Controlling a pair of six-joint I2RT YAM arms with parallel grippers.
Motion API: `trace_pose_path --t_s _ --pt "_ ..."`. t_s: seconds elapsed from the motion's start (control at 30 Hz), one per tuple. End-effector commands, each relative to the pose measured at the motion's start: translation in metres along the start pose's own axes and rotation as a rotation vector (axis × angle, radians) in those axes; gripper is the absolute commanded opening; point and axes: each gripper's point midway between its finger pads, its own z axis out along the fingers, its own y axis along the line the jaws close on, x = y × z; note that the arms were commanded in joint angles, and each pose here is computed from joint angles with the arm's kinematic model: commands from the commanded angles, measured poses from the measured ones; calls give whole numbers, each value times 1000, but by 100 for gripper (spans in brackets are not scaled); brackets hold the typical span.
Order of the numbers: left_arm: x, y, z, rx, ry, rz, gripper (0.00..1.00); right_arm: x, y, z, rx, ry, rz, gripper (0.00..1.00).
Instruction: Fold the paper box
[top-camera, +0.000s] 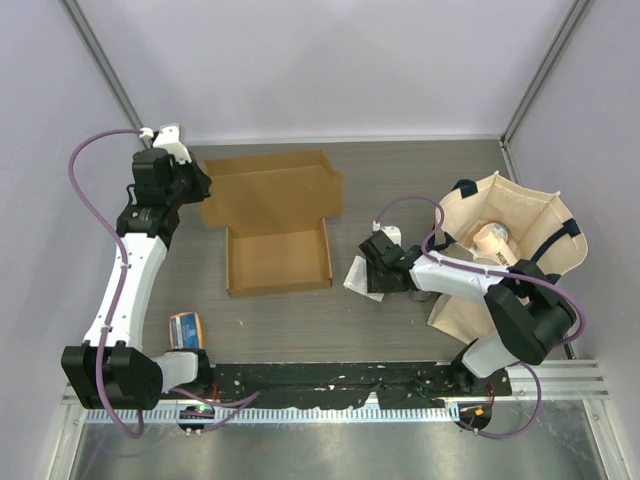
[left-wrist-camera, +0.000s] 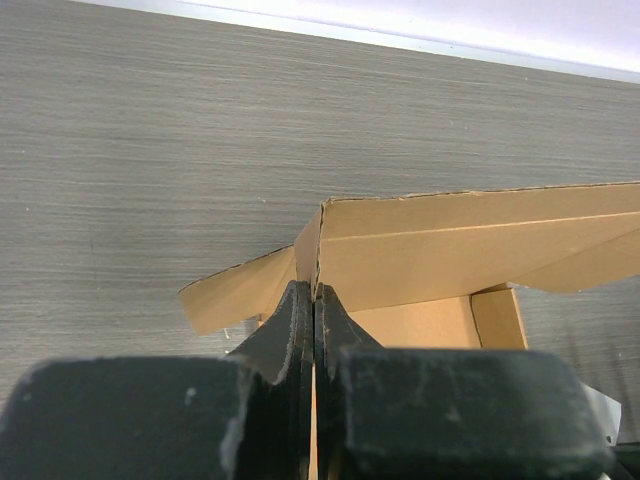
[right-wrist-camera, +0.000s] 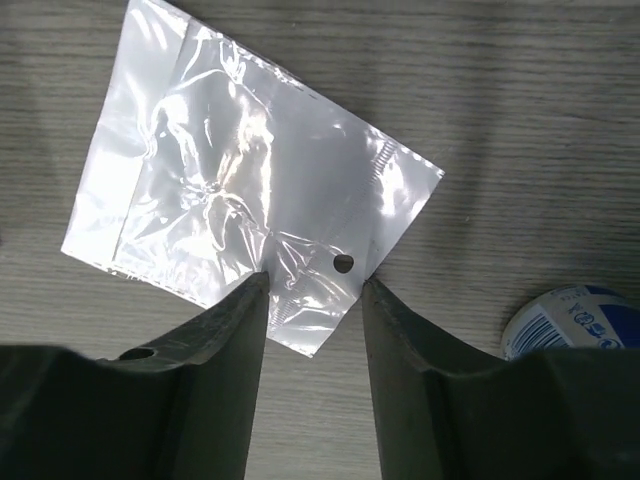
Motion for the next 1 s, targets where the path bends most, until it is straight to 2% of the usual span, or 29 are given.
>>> trace_pose_path --t_s 0.0,0.1,0.17,0.2,0.43,0.57,0.7,0.77,0.83,0.97 --pt "-26 -8 -8 36 -98 4 0 23 -16 19 76 48 -14 44" --pt "-26 -8 -8 35 -98 6 0 26 -17 22 84 57 -14 31" --pt "-26 -8 -8 35 -100 6 0 26 -17 22 81 53 -11 26" --pt "-26 -8 -7 35 -97 6 0 24 -18 22 87 43 -15 19" --pt "-25 -8 -7 38 -96 4 0 -5 -11 4 70 -53 -13 3" --pt "-26 -8 -8 38 -97 1 0 -38 4 -27 21 -144 -35 2" --pt "-26 -9 -8 41 -97 0 0 -81 43 -74 -74 -288 -74 2" --pt "-29 0 -8 21 -105 -10 0 -89 63 -91 -121 -321 -105 2" --pt "-29 1 -9 20 -106 -12 0 -108 89 -112 -202 -370 -108 2" --pt "-29 0 -9 23 -107 -13 0 -118 150 -125 -440 -368 -145 2"
